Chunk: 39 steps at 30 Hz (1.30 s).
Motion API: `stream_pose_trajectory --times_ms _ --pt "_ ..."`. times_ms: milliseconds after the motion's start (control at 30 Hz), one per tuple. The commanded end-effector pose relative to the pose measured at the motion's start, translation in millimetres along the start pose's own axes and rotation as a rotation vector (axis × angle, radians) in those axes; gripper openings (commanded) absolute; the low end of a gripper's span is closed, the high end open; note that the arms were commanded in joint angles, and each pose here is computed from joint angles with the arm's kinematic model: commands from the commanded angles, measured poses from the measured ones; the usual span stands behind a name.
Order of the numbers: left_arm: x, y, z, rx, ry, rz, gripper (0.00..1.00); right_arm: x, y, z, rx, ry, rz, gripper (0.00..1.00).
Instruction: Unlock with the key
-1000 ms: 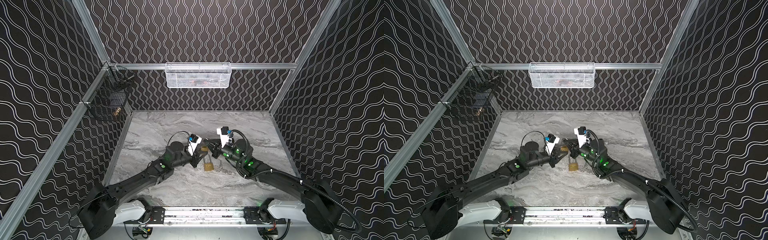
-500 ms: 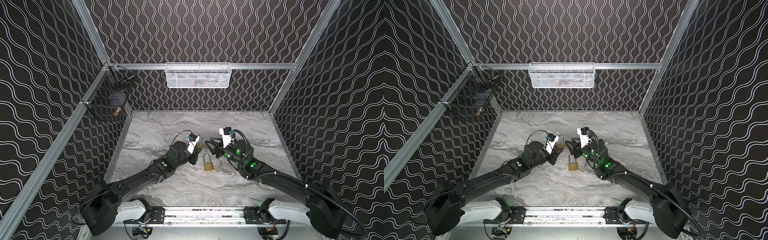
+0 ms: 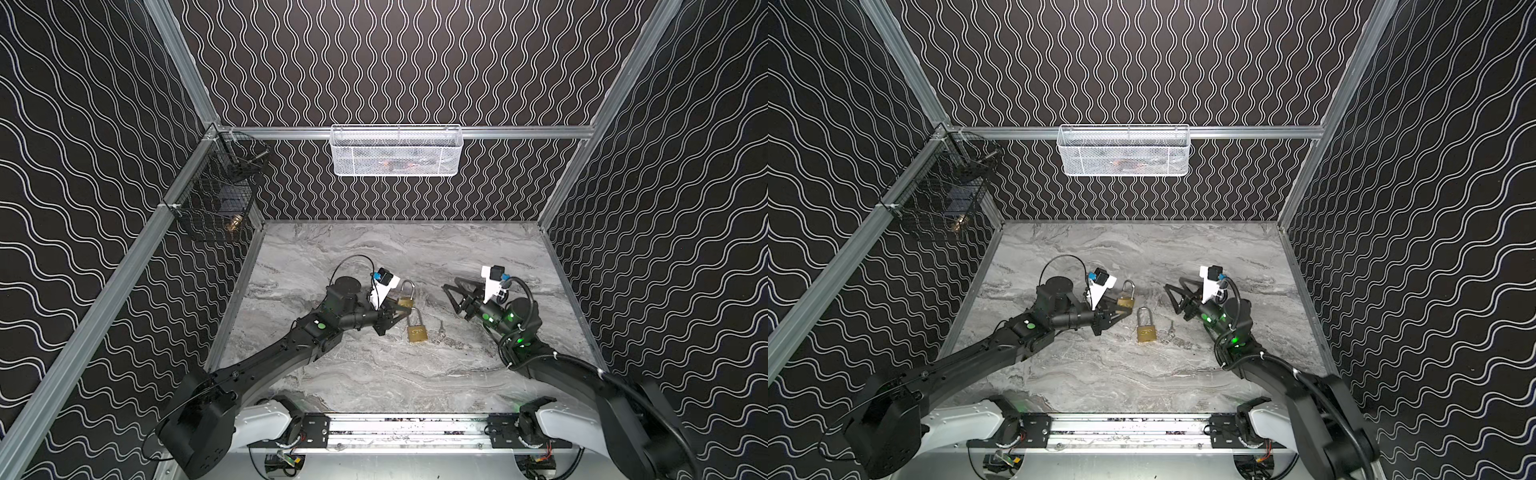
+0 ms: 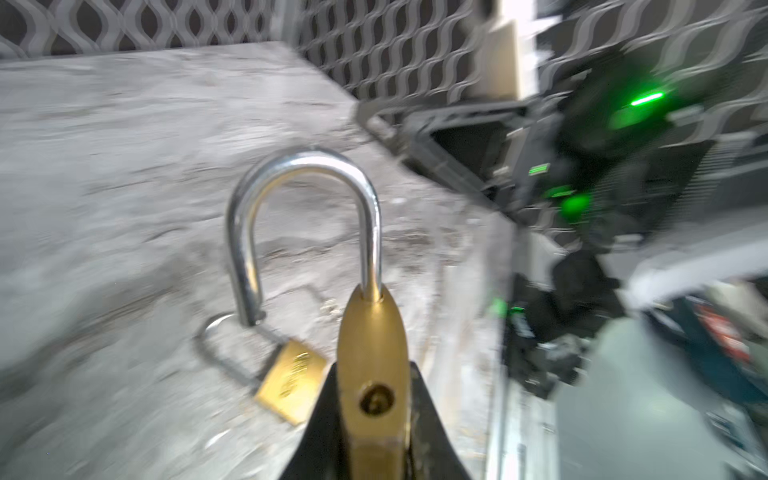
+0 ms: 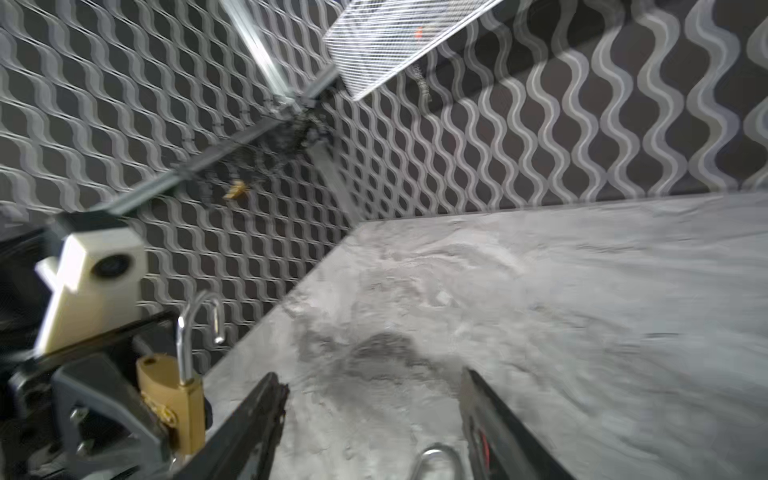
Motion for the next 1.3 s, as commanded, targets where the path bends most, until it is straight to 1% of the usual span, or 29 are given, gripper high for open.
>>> stream_pose_trajectory --times_ms 0,33,100,233,367,533,733,967,1133,1267 --pt "3 -32 -27 -0.053 -0.107 0.252 0.0 16 55 -17 0.026 -0.071 -0.393 0.66" --pt "2 -32 -27 -0.049 -0.104 0.26 0.0 12 51 -13 -0.001 -0.041 -0.4 0.65" --pt "1 -31 -25 -0.049 -0.086 0.253 0.0 7 50 -10 -0.013 0.001 -0.419 0.62" --pt "-2 -26 -22 -0.043 -0.075 0.228 0.0 9 54 -13 0.016 -0.015 -0.426 0.62" --pt "-6 -27 -26 -0.039 -0.097 0.251 0.0 2 54 -12 -0.003 0.021 -0.448 0.62" --pt "-13 -30 -25 -0.05 -0.095 0.264 0.0 -10 59 -10 -0.013 0.053 -0.486 0.61" --pt "-17 -34 -26 -0.049 -0.104 0.287 0.0 -19 58 -6 -0.03 0.075 -0.494 0.61" --pt "-23 -34 -26 -0.054 -0.093 0.3 0.0 -20 68 -1 -0.001 0.108 -0.542 0.61" --pt "-26 -37 -28 -0.06 -0.093 0.314 0.0 -21 67 1 -0.01 0.12 -0.542 0.61" --pt "-32 -46 -26 -0.071 -0.07 0.339 0.0 -22 66 0 -0.018 0.111 -0.534 0.61"
Point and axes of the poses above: each gripper's point midway between its finger pads, its own x axis back along the fingers, its own y axis along the line the jaws close on, z = x × y, the point moved 4 cm from there along x, back along the fingers, and after that the axes turned 10 degrees about -x, right-handed, at the moved point
